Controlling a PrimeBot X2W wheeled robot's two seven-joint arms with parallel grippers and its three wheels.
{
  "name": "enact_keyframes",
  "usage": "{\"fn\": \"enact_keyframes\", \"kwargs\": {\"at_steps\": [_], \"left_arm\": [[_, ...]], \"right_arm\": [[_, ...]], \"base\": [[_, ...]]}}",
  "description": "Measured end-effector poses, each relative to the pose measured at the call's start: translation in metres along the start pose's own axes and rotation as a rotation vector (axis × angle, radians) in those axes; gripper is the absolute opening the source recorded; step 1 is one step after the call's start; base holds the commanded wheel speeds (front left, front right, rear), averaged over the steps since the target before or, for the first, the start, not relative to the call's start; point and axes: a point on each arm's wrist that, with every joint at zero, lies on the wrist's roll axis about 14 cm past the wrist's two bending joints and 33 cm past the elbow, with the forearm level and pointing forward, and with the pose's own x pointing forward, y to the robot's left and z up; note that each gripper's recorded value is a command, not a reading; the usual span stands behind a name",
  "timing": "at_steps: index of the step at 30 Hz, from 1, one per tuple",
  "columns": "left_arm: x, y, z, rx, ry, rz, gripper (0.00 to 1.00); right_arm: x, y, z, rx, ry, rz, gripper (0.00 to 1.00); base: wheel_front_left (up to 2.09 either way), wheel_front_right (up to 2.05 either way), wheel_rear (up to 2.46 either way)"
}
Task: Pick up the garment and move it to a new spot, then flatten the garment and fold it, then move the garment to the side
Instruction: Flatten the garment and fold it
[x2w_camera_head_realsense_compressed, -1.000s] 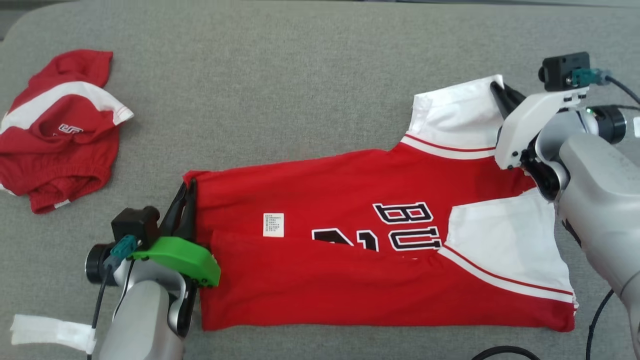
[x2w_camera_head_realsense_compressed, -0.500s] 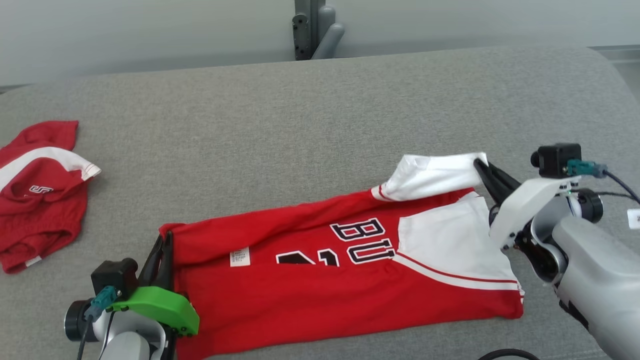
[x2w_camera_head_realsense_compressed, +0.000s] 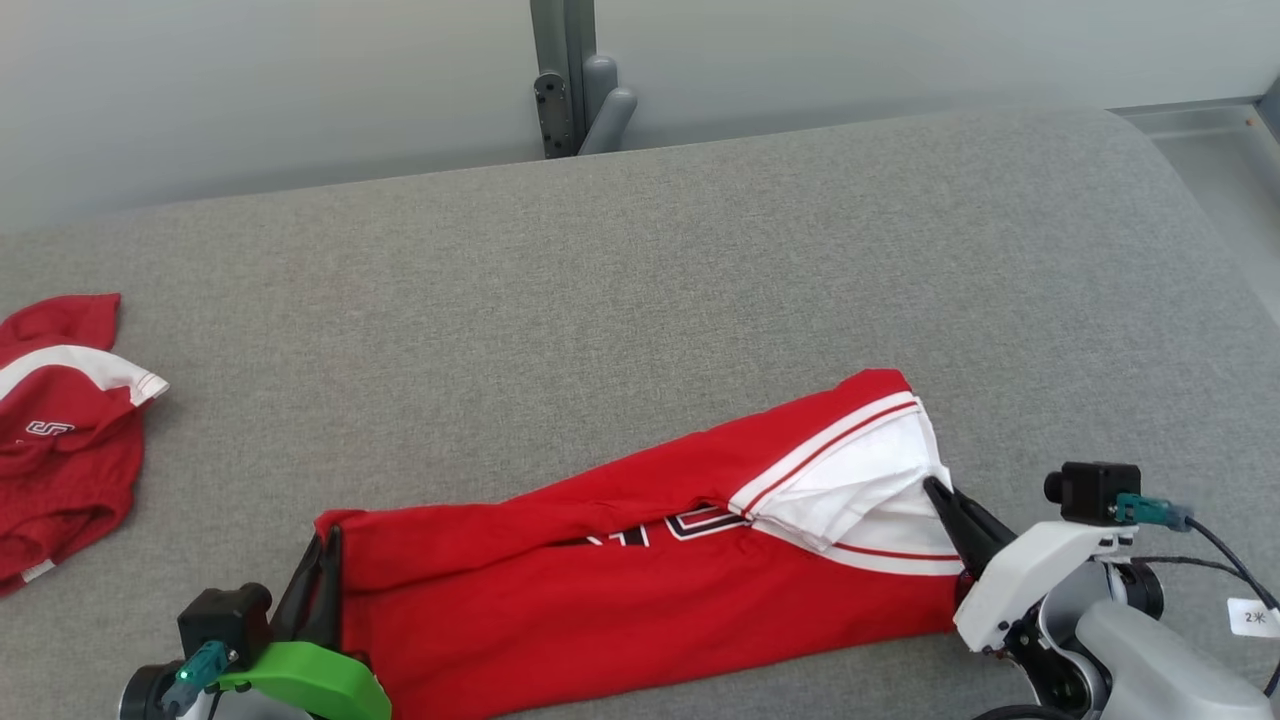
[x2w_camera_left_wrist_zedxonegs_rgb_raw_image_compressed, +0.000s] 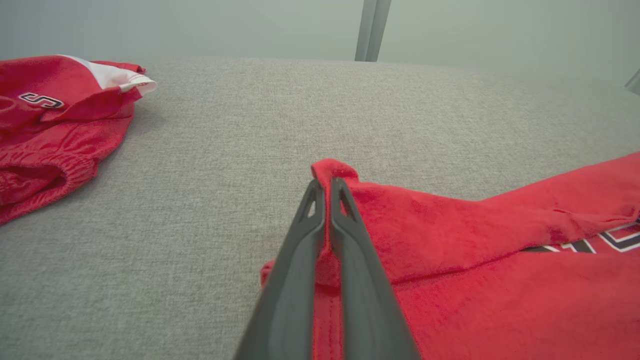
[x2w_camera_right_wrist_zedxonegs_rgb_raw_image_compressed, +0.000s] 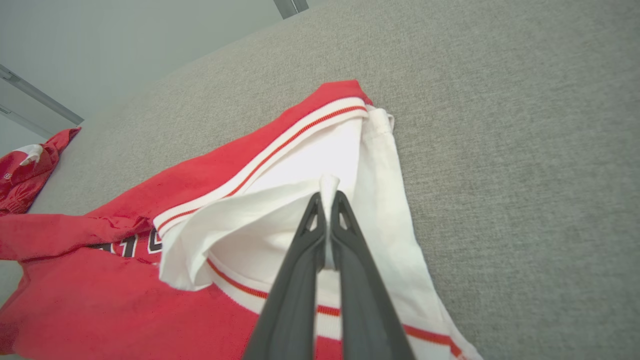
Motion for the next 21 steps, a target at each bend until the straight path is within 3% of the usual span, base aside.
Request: {"fn": "enact_keyframes", "kwargs": {"at_steps": [19,21], "left_arm": [[-0.019,0.003,0.019,0.004,-0.08,0.013,0.0],[-0.022,0.0,0.018,-0.003,-0.081,0.013,0.15]], "right_arm": [[-0.014,-0.018,-0.01,0.049,-0.032,-0.076,0.0],[-0.016,-0.021,-0.012,0.046,-0.032,-0.087,0.0]], "base": [[0.0,0.0,0.0],[0.0,0.0,0.0]]}}
